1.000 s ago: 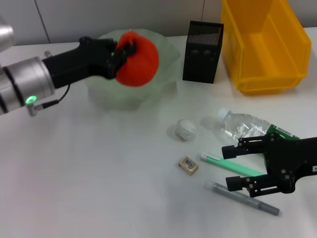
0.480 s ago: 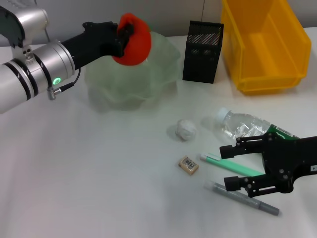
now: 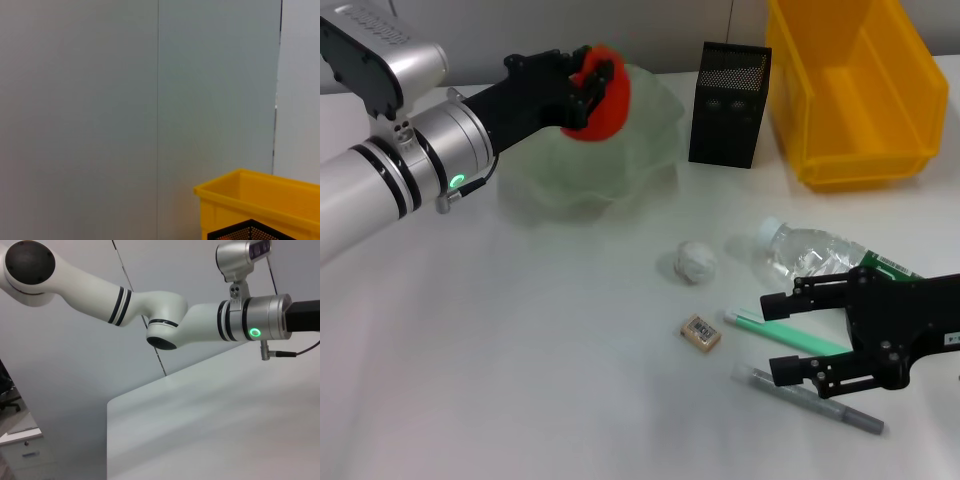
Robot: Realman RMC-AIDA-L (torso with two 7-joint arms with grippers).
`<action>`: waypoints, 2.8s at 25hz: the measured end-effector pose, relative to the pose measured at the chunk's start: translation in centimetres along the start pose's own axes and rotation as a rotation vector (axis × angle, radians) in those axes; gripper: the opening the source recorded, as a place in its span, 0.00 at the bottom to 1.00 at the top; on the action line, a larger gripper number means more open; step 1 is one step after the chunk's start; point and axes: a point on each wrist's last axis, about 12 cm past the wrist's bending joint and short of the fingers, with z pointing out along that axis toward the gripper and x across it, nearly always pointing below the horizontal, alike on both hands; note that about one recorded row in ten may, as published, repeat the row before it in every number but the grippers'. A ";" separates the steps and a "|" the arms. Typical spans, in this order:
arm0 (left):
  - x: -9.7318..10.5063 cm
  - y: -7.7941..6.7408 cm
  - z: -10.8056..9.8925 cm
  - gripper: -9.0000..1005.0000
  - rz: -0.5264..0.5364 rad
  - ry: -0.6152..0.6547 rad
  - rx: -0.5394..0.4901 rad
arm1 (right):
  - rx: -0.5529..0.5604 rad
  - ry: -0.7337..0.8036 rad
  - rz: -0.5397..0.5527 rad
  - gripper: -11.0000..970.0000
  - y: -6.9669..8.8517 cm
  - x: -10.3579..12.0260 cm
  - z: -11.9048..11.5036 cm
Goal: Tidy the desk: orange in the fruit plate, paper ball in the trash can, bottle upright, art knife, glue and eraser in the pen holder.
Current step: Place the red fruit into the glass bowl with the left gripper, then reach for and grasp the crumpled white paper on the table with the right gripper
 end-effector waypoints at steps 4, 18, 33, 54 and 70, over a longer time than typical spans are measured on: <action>0.0 0.0 0.0 0.23 -0.004 -0.002 -0.009 | -0.007 -0.004 0.000 0.75 0.0 0.0 0.1; -0.1 -0.2 -1.5 0.79 -0.075 -0.029 0.094 | -0.001 0.004 -0.007 0.75 -0.1 -0.6 -0.2; 2.1 -4.0 -13.2 0.84 -0.103 0.038 0.560 | 0.179 0.329 0.070 0.75 -1.2 -10.4 -1.6; 4.5 -5.8 -17.5 0.84 -0.097 0.172 0.737 | 0.341 0.858 0.143 0.75 -6.5 -14.5 9.4; 4.9 -6.5 -17.2 0.84 -0.095 0.182 0.757 | 0.444 0.815 0.026 0.75 -8.5 -11.2 12.7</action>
